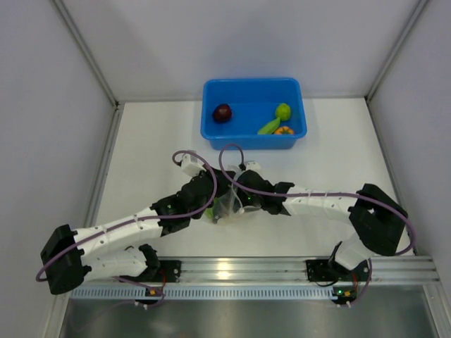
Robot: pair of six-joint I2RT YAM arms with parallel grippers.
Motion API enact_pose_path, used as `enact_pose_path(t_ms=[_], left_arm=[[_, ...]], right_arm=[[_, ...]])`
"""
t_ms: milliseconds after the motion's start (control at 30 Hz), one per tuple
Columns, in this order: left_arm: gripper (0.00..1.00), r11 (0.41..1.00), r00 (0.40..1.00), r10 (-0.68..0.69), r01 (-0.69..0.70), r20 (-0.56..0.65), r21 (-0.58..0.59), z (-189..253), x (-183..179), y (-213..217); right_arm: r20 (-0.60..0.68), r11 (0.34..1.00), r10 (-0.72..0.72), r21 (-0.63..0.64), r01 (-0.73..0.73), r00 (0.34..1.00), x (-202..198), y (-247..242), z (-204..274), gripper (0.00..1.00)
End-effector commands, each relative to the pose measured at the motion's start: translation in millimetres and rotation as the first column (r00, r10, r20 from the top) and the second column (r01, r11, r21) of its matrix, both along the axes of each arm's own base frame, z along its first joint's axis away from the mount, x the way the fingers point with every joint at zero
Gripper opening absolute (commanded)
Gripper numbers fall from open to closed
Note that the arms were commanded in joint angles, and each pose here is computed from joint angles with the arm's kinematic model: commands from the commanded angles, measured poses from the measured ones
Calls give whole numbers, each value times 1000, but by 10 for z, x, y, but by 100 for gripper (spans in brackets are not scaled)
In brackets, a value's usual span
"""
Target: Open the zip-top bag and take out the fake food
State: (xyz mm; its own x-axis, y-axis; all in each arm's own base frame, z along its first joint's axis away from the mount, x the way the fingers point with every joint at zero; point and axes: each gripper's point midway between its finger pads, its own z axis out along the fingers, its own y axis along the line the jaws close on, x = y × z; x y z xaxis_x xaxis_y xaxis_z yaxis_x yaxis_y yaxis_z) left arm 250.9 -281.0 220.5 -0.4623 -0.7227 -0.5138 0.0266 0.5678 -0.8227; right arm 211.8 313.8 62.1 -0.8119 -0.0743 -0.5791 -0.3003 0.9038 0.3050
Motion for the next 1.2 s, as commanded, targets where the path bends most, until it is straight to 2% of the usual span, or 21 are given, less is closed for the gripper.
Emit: enact_pose_path(t_ms=[0, 433, 567, 700, 1167], left_arm=[[0, 999, 1000, 11, -10, 27, -52, 123, 23, -10], [0, 999, 999, 15, -14, 33, -45, 112, 12, 29], [0, 999, 999, 21, -19, 32, -41, 94, 16, 41], [0, 999, 999, 25, -24, 31, -34, 69, 18, 53], [0, 999, 999, 44, -44, 29, -26, 9, 15, 120]], right_arm=[[31, 998, 58, 37, -59, 998, 15, 231, 107, 61], [48, 996, 28, -84, -24, 998, 140, 133, -170, 58], [64, 998, 31, -53, -28, 997, 130, 142, -93, 46], [103, 999, 31, -11, -30, 994, 132, 126, 164, 41], [249, 995, 34, 82, -56, 968, 79, -119, 1186, 42]])
